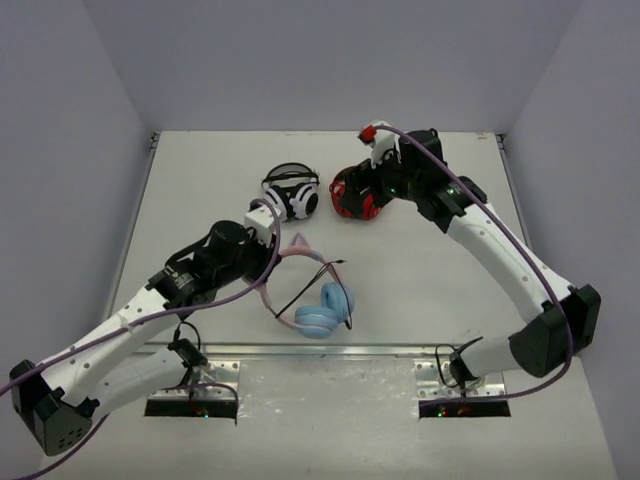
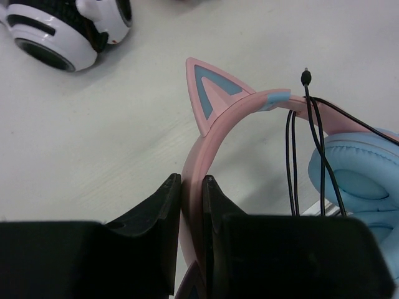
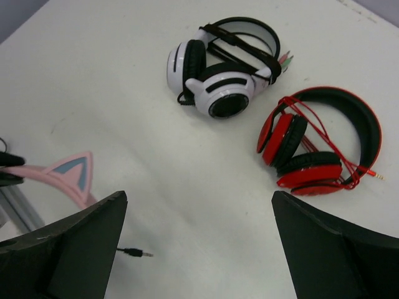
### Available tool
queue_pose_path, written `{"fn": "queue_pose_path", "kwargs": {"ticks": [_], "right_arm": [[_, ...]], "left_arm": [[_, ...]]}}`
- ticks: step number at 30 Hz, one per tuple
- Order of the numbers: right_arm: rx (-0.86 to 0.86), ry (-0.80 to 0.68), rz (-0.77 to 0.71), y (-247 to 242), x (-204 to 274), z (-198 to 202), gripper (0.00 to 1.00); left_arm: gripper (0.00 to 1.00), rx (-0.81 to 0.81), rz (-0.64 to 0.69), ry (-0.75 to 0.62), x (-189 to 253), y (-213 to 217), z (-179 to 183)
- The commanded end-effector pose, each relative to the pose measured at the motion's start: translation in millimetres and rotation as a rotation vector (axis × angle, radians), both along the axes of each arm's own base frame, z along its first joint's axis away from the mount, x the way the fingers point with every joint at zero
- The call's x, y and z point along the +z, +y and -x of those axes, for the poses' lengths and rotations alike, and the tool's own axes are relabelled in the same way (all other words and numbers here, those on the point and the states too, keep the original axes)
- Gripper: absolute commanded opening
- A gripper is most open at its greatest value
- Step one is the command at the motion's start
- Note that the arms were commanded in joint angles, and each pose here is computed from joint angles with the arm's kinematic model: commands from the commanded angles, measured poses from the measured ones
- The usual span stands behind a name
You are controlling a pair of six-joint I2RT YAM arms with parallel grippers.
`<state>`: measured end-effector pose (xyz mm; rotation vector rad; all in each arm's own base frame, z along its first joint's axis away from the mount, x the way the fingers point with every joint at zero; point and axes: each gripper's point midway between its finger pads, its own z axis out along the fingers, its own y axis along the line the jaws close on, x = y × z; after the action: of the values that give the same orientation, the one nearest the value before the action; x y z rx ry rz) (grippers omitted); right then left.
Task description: Wrap the headphones
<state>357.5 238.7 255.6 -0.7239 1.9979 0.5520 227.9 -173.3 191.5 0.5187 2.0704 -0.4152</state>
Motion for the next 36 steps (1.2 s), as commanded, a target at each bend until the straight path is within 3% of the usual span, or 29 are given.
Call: {"fn": "queue_pose_path", "kwargs": {"ticks": [1, 10, 13, 17, 27, 33, 36], "right_arm": [[-0.023, -0.005, -0.113, -8, 31, 34, 0.99], [-0.063, -0.033, -0.112, -49, 17, 97, 0.99], [-0.051, -0.045, -0.120, -59, 12, 119, 0.99], [-0.027, -0.061, -0.138, -63, 12, 136, 0.99], [0.009, -0.043, -0.154, -59, 5, 144, 0.99], [-0.005, -0.035, -0.141, -61, -1, 144, 0.99], [-0.008, -0.029, -0.138, -61, -3, 142, 0.99]], "left_arm": [[0.01, -0.180, 0.126, -0.090, 41, -39, -6], [0.05, -0.483, 0.110, -0.114, 35, -67, -20], [0.04, -0.647, 0.129, -0.038, 20, -78, -31], [0.03, -0.749, 0.118, 0.002, -6, -84, -47], [0.01, -0.780, 0.222, 0.083, -22, -115, -104], [0.01, -0.809, 0.259, 0.189, -74, -133, -120], [0.01, -0.809, 0.265, 0.177, -80, -146, -129]]}}
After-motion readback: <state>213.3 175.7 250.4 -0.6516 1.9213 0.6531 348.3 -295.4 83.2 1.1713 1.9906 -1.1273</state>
